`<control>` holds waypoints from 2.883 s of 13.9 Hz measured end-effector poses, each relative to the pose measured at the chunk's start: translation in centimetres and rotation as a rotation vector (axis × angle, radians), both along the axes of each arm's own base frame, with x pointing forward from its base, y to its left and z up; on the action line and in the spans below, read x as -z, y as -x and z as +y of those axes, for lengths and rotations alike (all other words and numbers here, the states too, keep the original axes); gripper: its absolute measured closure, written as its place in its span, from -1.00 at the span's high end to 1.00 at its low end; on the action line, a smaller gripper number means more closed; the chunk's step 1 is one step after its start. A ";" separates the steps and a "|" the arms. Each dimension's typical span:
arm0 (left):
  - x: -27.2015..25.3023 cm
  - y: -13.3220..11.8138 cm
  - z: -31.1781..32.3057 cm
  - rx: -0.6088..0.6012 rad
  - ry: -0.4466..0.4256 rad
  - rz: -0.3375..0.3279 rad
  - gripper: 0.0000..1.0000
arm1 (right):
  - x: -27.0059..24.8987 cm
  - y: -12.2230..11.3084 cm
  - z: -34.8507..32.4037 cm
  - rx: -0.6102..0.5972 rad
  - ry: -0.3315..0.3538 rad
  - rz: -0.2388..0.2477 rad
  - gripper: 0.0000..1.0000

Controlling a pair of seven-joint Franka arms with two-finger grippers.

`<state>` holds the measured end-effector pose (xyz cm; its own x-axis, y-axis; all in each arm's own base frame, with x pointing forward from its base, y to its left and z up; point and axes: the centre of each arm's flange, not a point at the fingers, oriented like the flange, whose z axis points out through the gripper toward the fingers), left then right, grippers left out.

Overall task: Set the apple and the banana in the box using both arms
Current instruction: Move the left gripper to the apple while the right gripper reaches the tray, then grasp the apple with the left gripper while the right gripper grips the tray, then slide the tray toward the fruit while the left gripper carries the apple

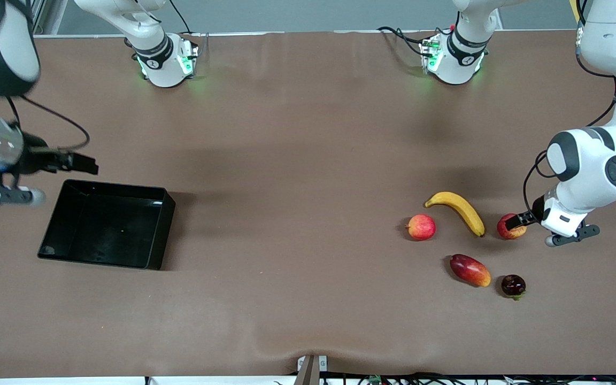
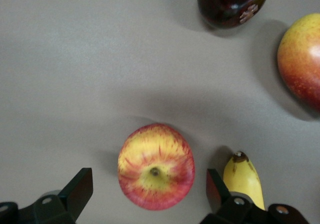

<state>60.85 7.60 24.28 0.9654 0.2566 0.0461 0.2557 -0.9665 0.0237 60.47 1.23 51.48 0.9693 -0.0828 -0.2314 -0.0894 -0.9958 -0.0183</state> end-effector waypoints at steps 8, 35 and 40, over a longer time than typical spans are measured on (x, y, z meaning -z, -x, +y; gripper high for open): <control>3.2 -0.5 0.0 -0.001 0.012 0.038 0.99 | 16.1 -4.0 -14.3 0.021 -0.063 0.058 1.00; -21.2 -2.3 -12.7 0.101 0.035 0.070 0.47 | 21.4 -7.1 -5.2 -0.224 -0.113 0.046 -0.93; -22.9 -1.7 -18.8 0.030 0.064 0.049 0.47 | 22.4 -5.2 14.8 -0.270 -0.208 0.075 -0.93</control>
